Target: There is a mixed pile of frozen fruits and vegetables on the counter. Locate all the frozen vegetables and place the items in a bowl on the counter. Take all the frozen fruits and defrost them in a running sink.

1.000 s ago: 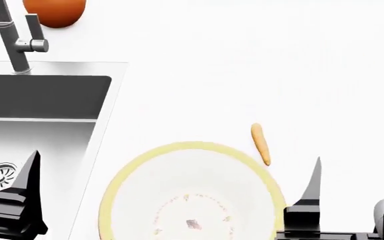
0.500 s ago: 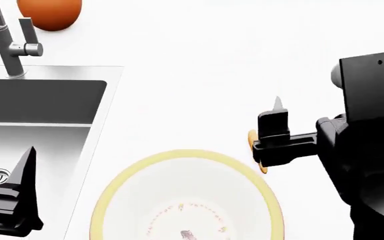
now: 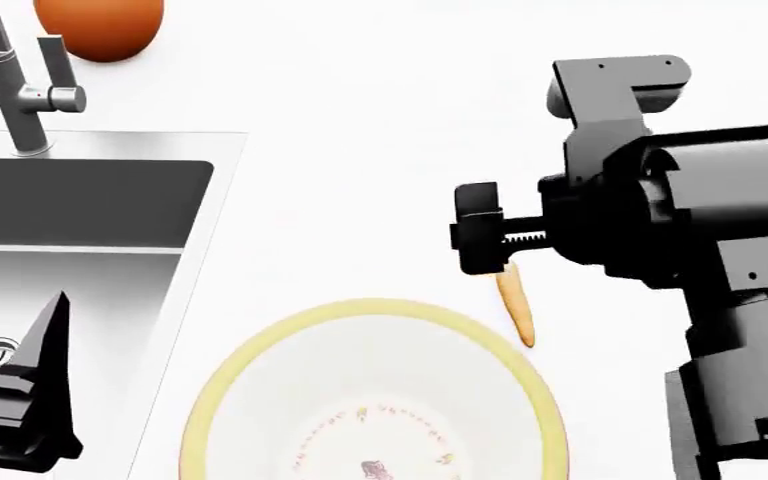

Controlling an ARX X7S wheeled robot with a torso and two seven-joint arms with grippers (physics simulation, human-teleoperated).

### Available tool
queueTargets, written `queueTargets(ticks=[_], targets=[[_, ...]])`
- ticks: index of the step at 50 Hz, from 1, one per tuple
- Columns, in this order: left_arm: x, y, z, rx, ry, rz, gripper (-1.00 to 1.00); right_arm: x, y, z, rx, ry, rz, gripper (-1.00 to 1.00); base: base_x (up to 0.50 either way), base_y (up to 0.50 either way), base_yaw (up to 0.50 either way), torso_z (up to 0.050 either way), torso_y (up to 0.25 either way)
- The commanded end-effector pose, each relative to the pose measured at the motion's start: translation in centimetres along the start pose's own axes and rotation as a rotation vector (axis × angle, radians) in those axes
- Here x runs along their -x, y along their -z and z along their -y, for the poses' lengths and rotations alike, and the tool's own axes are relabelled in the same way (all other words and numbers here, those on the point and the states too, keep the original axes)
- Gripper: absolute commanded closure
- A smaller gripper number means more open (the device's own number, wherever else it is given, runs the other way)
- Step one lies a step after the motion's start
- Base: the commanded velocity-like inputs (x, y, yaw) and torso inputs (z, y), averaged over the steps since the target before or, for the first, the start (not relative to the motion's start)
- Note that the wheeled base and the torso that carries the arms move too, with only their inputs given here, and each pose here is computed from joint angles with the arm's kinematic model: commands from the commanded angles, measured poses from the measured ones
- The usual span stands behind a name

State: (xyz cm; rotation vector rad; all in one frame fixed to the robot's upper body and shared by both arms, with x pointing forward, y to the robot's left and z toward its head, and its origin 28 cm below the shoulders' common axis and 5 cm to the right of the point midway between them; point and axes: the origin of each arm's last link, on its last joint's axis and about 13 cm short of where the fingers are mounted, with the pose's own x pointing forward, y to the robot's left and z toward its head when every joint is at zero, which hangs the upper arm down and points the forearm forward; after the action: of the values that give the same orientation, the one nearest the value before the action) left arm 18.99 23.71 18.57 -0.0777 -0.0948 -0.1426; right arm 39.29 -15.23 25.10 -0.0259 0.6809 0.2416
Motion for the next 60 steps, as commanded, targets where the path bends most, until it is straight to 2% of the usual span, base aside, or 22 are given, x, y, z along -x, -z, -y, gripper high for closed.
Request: queueTargets(ticks=[1, 9, 16, 21, 23, 24, 25, 29, 44, 51, 60], targets=[[-0.2, 0.1, -0.3, 0.006, -0.007, -0.002, -1.00, -1.7, 1.0, 0.2, -0.011, 0.048, -0.161, -1.00, 0.00, 0.00, 0.00, 0.000, 0.000], [-0.3, 0.2, -0.6, 0.010, -0.013, -0.006, -1.00, -2.6, 2.2, 0.0, -0.067, 0.059, -0.170, -1.00, 0.00, 0.00, 0.00, 0.000, 0.000], [-0.2, 0.5, -0.8, 0.013, -0.020, -0.009, -1.00, -3.6, 3.1, -0.8, -0.076, 0.015, -0.175, -1.00, 0.00, 0.00, 0.00, 0.000, 0.000], [-0.3, 0.7, -0.8, 0.035, -0.018, -0.015, -1.00, -3.5, 2.6, -1.1, -0.075, 0.001, -0.156, -1.00, 0.00, 0.00, 0.00, 0.000, 0.000], [-0.2, 0.7, -0.8, 0.057, 0.006, 0.024, -1.00, -3.4, 2.4, -1.1, -0.069, 0.002, -0.150, -1.00, 0.00, 0.00, 0.00, 0.000, 0.000], [-0.1, 0.7, -0.9, 0.043, -0.005, 0.017, -1.00, -3.3, 2.3, -1.1, -0.069, 0.000, -0.146, -1.00, 0.00, 0.00, 0.00, 0.000, 0.000], [0.0, 0.5, -1.1, 0.024, -0.004, 0.062, -1.00, -3.3, 2.2, -1.1, -0.066, 0.001, -0.145, -1.00, 0.00, 0.00, 0.00, 0.000, 0.000], [0.5, 0.5, -1.1, -0.024, 0.032, 0.075, -1.00, -3.4, 2.2, -1.2, -0.066, 0.008, -0.130, -1.00, 0.00, 0.00, 0.00, 0.000, 0.000], [-0.1, 0.7, -0.3, -0.008, 0.045, 0.075, -1.00, -3.1, 0.4, -1.0, -0.088, 0.079, 0.036, -1.00, 0.00, 0.00, 0.00, 0.000, 0.000], [0.0, 0.6, -0.5, -0.016, 0.049, 0.085, -1.00, -3.1, 0.3, -1.0, -0.093, 0.083, 0.051, -1.00, 0.00, 0.00, 0.00, 0.000, 0.000], [0.0, 0.5, -0.4, -0.018, 0.042, 0.092, -1.00, -3.4, 0.8, -0.9, -0.091, 0.086, 0.039, -1.00, 0.00, 0.00, 0.00, 0.014, -0.173]])
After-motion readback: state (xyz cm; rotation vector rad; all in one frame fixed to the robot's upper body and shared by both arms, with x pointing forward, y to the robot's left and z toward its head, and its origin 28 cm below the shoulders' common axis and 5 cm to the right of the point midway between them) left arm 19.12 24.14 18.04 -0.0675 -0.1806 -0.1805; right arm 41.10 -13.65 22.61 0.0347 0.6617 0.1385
